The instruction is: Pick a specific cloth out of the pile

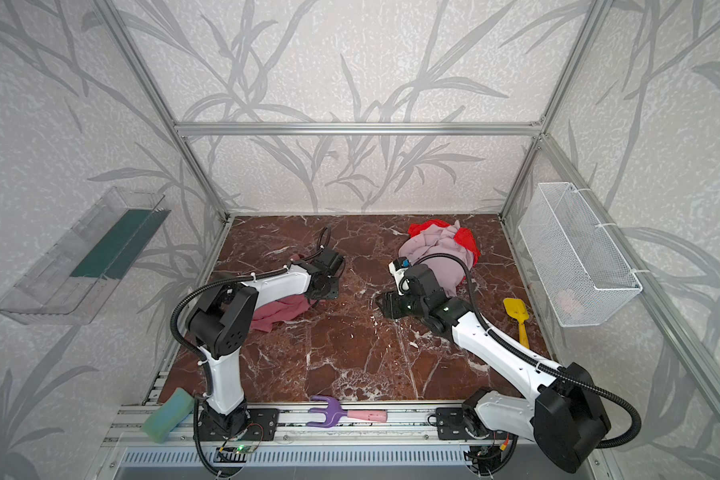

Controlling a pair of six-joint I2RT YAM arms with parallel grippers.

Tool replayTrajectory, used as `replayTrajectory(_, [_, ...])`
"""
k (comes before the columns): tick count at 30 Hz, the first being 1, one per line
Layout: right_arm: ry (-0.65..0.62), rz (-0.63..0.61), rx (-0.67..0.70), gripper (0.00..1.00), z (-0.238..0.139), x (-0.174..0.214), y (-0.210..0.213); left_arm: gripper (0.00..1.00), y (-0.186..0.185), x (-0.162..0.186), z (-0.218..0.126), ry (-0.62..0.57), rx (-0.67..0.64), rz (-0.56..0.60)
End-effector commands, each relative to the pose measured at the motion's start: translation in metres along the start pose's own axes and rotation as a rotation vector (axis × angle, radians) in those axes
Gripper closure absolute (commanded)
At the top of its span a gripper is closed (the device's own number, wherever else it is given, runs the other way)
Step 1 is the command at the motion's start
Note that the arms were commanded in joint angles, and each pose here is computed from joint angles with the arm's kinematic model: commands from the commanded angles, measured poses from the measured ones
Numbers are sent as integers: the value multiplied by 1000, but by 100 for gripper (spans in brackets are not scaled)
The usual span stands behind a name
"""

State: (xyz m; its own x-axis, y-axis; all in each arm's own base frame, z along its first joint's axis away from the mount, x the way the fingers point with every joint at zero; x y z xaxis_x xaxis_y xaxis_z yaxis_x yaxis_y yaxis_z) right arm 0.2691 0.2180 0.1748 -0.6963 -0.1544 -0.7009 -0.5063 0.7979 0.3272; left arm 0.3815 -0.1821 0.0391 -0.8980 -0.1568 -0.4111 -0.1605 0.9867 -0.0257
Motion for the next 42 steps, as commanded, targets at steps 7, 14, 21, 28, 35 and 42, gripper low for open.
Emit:
replayTrajectory(7, [-12,6,-7,37,-1,-8,4,100,2,3,-1,14,0,-3])
replayTrajectory(14, [-23,7,-12,37,-5,-10,5,100,-6,-32,-62,-113,97,-28])
replayTrajectory(21, [-31,14,-21,37,-5,-12,7,100,12,-66,-132,-279,199,-115])
replayTrajectory(28, [-32,21,-37,37,-3,-14,10,100,77,-59,-148,-336,175,-265])
replayTrajectory(35, [-30,21,-49,37,-1,-17,12,100,141,-15,-114,-245,1,-362])
replayTrajectory(42, [-21,26,-51,37,-1,-14,12,100,176,19,-78,-164,-87,-468])
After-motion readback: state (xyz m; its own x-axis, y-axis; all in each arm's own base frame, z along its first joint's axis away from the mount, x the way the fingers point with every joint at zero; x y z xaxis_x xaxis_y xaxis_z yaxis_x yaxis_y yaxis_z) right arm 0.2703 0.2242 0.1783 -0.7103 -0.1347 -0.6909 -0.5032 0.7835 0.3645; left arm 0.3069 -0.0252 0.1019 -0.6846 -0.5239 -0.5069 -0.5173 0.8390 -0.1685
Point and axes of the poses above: each gripper's point midway between its finger pads, its own z axis out along the fingers, its own y axis along the line the jaws close on, x = y × z, the point moved 2 cm from there along -z, back along the fingers, and after that the axes turned 7 degrees about -z, right-handed, at the moved point
